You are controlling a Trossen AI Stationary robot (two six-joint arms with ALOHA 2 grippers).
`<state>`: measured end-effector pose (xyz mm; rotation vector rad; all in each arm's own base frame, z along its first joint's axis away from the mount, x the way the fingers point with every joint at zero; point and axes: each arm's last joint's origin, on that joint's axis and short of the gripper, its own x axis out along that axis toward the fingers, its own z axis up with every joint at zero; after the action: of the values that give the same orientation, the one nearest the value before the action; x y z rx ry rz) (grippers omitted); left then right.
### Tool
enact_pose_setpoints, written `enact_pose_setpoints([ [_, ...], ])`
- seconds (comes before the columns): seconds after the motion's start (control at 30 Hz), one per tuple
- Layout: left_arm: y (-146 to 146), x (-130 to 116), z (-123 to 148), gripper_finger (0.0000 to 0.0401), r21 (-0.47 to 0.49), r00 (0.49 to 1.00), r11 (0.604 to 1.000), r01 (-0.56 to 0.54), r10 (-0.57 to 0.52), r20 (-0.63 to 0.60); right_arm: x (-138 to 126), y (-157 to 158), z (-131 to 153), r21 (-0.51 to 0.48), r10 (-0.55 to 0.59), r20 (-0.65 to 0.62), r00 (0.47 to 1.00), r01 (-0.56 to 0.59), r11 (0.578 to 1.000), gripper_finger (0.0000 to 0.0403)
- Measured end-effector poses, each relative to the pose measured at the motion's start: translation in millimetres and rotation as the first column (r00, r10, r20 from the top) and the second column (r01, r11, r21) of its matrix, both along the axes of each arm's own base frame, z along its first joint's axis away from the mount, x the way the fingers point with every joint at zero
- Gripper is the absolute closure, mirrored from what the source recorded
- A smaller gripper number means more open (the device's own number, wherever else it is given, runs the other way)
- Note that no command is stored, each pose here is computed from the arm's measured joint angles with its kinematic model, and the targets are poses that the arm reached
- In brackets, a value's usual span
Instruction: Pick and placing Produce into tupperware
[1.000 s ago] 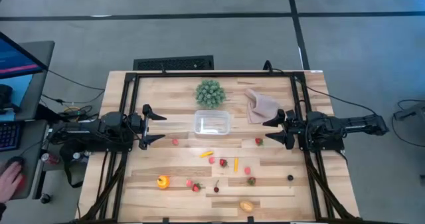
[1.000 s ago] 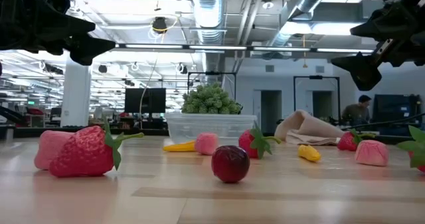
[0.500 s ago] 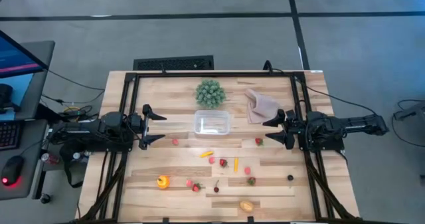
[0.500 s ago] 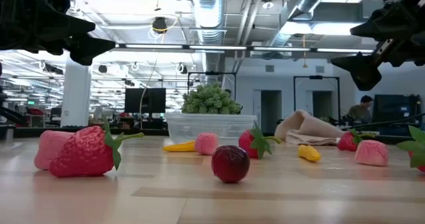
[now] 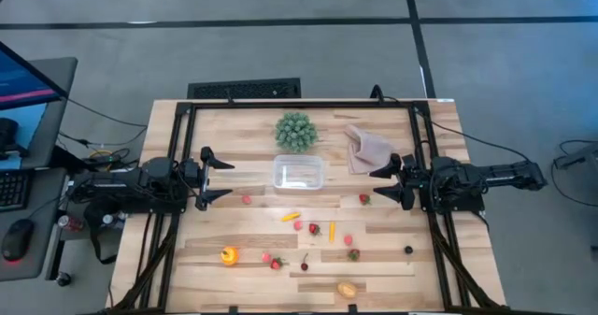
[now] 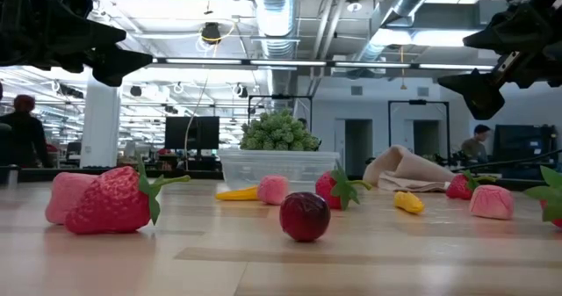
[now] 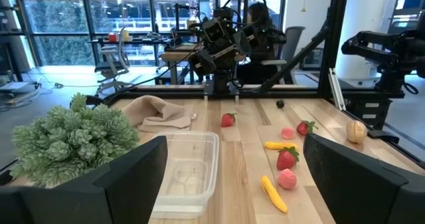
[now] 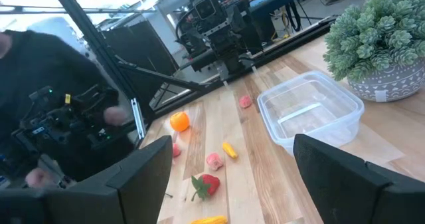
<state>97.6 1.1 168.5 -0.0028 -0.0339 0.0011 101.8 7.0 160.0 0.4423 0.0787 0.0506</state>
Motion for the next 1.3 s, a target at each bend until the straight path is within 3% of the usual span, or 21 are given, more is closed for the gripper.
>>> enact_pose_setpoints([
  [0.57, 0, 0, 1, 0.0057, -0.005, 1.000, 1.000, 0.000, 0.000, 0.013, 0, 0, 0, 0.000, -0.001, 0.000, 1.000, 0.001, 1.000, 0.0097],
  [0.67, 0, -2, 17, 0.0057, -0.028, 0.987, 1.000, 0.006, -0.001, 0.161, 0, 0, 0, 0.000, 0.000, 0.000, 1.000, 0.000, 1.000, 0.0097],
  [0.8, 0, -13, 51, 0.0057, -0.023, 0.921, 1.000, 0.013, -0.003, 0.391, 0, 0, 0, 0.000, 0.000, 0.000, 1.000, 0.000, 1.000, 0.0097],
  [0.9, 1, -16, 61, 0.0057, 0.000, 0.911, 0.999, -0.045, 0.041, 0.411, 0, 0, 0, 0.000, 0.000, 0.000, 1.000, 0.000, 1.000, 0.0097],
  [1.1, 1, -14, 57, 0.0057, -0.117, 0.936, 0.993, -0.010, 0.050, 0.349, 0, 0, 0, 0.000, 0.000, 0.000, 1.000, 0.000, 1.000, 0.0097],
  [1.3, 1, -12, 52, 0.0057, -0.286, 0.954, 0.957, 0.043, 0.046, 0.295, 0, 0, 0, 0.000, 0.000, 0.000, 1.000, 0.000, 1.000, 0.0097],
])
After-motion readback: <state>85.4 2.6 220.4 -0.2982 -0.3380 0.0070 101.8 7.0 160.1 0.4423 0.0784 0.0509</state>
